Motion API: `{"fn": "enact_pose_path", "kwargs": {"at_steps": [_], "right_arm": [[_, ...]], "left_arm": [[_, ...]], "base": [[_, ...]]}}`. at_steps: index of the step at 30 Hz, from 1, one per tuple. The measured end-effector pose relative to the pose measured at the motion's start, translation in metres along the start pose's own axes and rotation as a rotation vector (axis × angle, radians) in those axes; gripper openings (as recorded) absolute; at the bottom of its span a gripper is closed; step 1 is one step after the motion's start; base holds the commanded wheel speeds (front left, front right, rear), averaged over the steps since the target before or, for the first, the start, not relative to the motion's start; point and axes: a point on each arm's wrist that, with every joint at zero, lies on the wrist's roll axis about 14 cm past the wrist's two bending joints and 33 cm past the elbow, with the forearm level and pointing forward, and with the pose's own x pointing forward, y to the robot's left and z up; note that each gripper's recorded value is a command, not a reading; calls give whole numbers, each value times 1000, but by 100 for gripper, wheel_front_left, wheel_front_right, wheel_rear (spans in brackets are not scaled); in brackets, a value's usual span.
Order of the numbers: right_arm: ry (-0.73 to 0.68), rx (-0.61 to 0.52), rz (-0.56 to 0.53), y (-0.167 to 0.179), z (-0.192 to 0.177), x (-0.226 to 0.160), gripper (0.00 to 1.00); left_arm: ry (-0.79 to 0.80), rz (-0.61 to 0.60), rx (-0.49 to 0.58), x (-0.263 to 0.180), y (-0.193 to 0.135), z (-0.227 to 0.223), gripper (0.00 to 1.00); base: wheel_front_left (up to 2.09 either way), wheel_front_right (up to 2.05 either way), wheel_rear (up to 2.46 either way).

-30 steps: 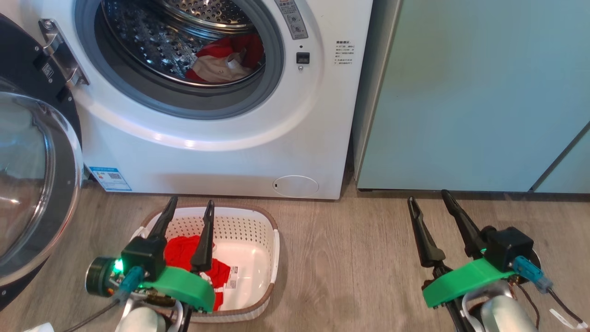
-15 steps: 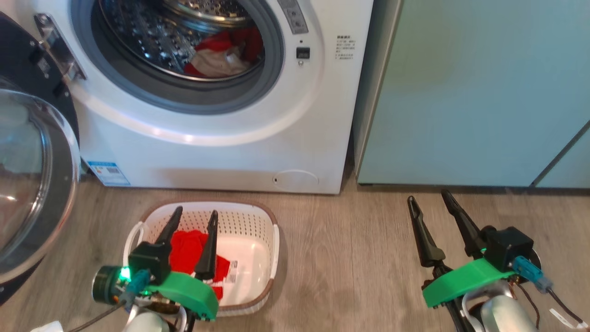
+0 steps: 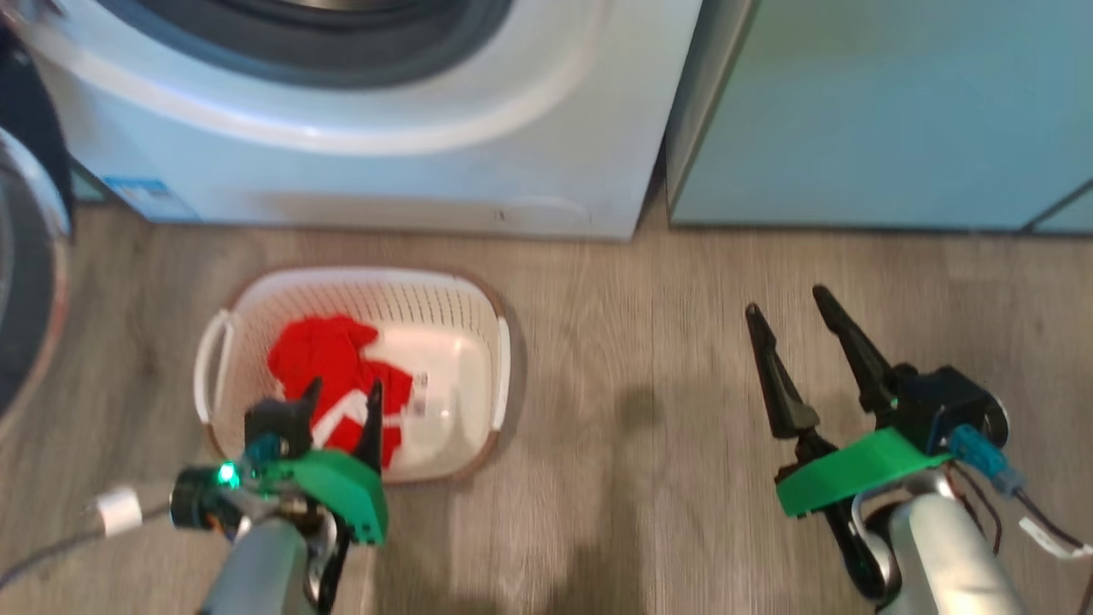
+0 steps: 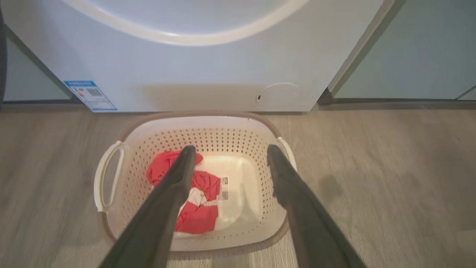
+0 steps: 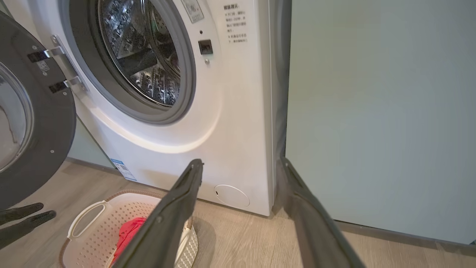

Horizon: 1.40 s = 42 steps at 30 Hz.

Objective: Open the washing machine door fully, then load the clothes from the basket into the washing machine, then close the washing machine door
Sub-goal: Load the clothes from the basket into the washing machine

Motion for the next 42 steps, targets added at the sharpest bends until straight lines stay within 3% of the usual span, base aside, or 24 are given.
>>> {"fn": "enact_pose_path", "kwargs": {"at_steps": [8, 16, 25, 34, 42], "right_arm": [[94, 17, -29, -16, -41, 20, 100], [176, 28, -63, -34, -81, 30, 100], [252, 57, -102, -52, -121, 36, 100], [318, 61, -152, -72, -151, 32, 100], [352, 73, -165, -78, -170, 31, 100]], "left_arm": [[184, -2, 43, 59, 13, -46, 100], [381, -42, 152, 97, 27, -104, 100], [548, -200, 432, 138, 33, -160, 100], [708, -279, 580, 149, 49, -218, 100], [753, -283, 579, 166, 49, -243, 100]], "base": [[0, 0, 0], [0, 0, 0], [0, 0, 0], [0, 0, 0], [0, 0, 0]]}}
